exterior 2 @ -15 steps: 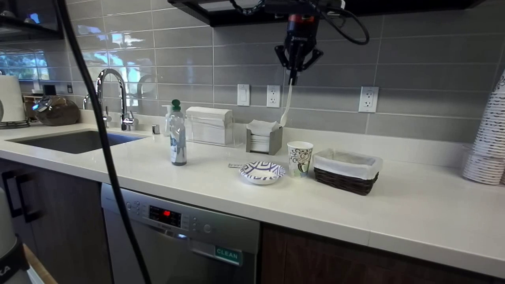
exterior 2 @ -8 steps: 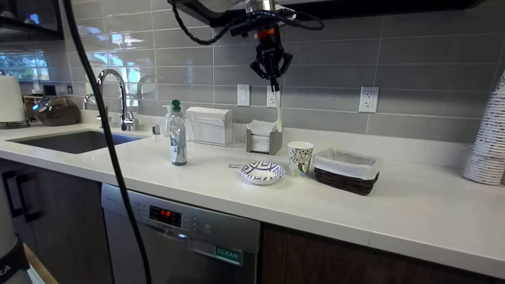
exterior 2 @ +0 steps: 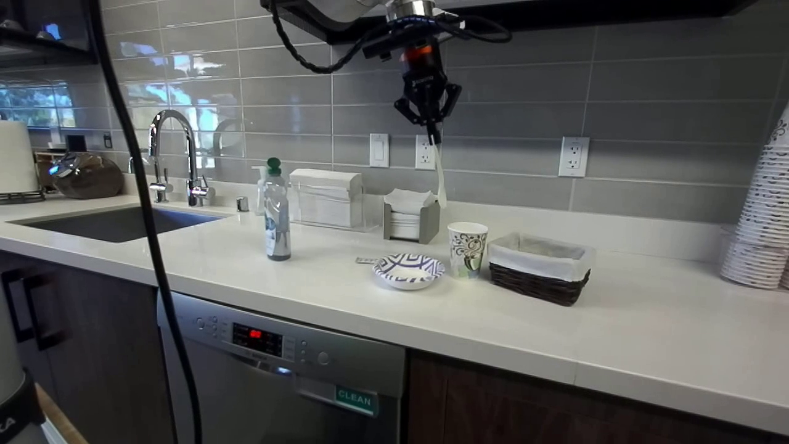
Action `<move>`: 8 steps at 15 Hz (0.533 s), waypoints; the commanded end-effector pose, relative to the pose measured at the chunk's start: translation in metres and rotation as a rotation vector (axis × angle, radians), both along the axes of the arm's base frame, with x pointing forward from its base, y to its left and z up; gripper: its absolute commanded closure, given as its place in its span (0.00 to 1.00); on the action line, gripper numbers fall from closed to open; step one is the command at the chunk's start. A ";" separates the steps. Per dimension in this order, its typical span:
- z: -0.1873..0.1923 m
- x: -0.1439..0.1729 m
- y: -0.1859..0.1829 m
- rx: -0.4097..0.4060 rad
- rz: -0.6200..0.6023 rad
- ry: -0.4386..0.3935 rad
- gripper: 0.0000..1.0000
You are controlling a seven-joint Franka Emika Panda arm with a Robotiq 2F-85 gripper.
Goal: Remove the plastic spoon from the paper cup and put it on the plate
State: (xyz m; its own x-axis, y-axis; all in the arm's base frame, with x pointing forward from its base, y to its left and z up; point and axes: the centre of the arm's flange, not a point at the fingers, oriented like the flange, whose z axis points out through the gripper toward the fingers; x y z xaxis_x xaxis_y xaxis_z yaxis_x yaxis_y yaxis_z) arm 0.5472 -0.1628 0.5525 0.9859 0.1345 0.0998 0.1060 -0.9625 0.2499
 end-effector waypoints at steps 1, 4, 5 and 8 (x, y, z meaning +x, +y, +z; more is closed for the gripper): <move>-0.029 -0.001 0.030 -0.043 0.014 0.079 0.99; -0.054 0.003 0.058 -0.054 0.020 0.133 0.99; -0.062 0.003 0.068 -0.058 0.016 0.146 0.99; -0.085 0.008 0.080 -0.064 -0.065 0.159 0.99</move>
State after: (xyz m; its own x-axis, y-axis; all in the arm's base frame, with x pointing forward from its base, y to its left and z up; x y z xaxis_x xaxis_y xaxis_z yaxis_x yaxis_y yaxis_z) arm 0.5549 -0.0936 0.4903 0.9887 0.1464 -0.0321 0.1495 -0.9493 0.2767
